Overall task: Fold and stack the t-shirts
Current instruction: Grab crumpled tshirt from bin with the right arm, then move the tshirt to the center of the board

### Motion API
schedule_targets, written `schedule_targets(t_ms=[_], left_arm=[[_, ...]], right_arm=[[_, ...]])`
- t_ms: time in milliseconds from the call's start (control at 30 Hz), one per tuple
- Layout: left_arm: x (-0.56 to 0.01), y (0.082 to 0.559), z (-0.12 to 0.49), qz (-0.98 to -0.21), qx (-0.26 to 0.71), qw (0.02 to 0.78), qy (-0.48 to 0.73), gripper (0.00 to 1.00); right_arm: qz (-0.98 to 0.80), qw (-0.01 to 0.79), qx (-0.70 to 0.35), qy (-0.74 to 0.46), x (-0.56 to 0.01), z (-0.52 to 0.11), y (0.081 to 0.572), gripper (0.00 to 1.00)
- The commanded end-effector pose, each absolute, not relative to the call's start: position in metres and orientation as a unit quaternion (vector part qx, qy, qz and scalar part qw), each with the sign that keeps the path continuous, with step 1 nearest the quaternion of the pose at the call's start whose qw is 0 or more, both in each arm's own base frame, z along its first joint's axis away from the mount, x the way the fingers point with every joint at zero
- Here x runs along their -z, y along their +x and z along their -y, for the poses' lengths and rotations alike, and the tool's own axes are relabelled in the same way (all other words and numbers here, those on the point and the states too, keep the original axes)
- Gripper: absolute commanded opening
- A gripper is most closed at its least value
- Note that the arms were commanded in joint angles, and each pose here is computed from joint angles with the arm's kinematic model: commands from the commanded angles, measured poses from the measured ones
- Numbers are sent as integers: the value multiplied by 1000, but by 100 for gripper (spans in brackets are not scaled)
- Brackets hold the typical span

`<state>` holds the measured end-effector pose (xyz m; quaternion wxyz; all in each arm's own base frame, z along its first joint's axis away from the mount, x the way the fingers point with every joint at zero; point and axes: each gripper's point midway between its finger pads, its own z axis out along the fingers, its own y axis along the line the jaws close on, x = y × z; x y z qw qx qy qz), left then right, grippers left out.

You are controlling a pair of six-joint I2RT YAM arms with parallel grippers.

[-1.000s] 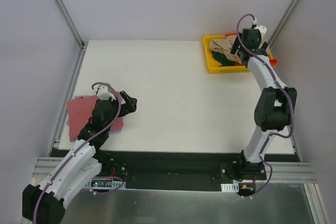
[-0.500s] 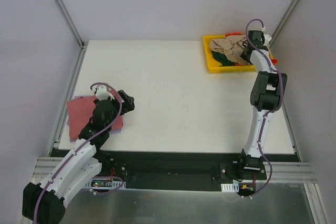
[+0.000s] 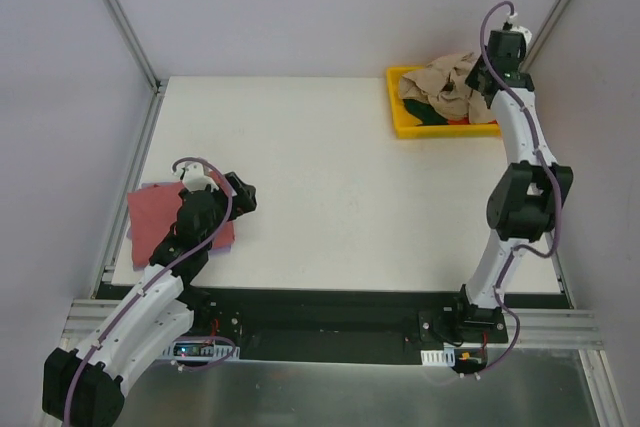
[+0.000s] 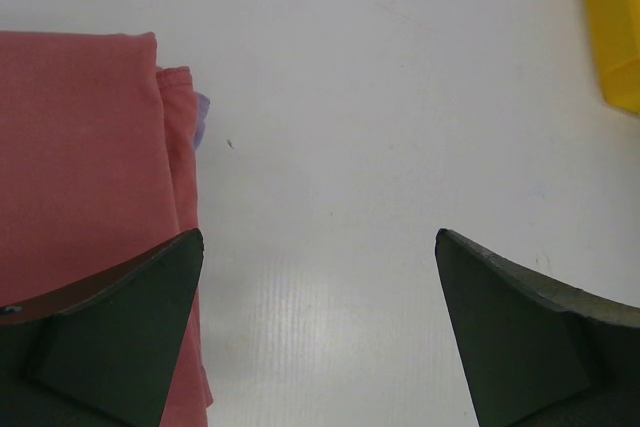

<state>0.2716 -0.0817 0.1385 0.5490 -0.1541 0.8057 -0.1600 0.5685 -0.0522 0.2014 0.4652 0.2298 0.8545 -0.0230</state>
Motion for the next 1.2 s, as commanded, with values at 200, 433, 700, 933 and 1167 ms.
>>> schedule_targets(t_ms=[200, 433, 700, 933, 1167], left_arm=[[-140, 268, 88, -811, 179, 536, -150, 99], [-146, 260, 97, -806, 215, 533, -144, 99], [-153, 252, 104, -795, 251, 532, -150, 99], [-151, 251, 104, -795, 255, 528, -159, 99], [-141, 248, 105, -808, 250, 508, -163, 99]], right_arm=[[-693, 713, -55, 92, -480, -35, 447, 1], [-616, 768, -177, 4, -576, -106, 330, 1], [-590, 738, -322, -52, -591, -167, 269, 1], [-687, 672, -275, 2, -474, -174, 308, 3], [-838, 533, -12, 118, -230, -102, 337, 48]])
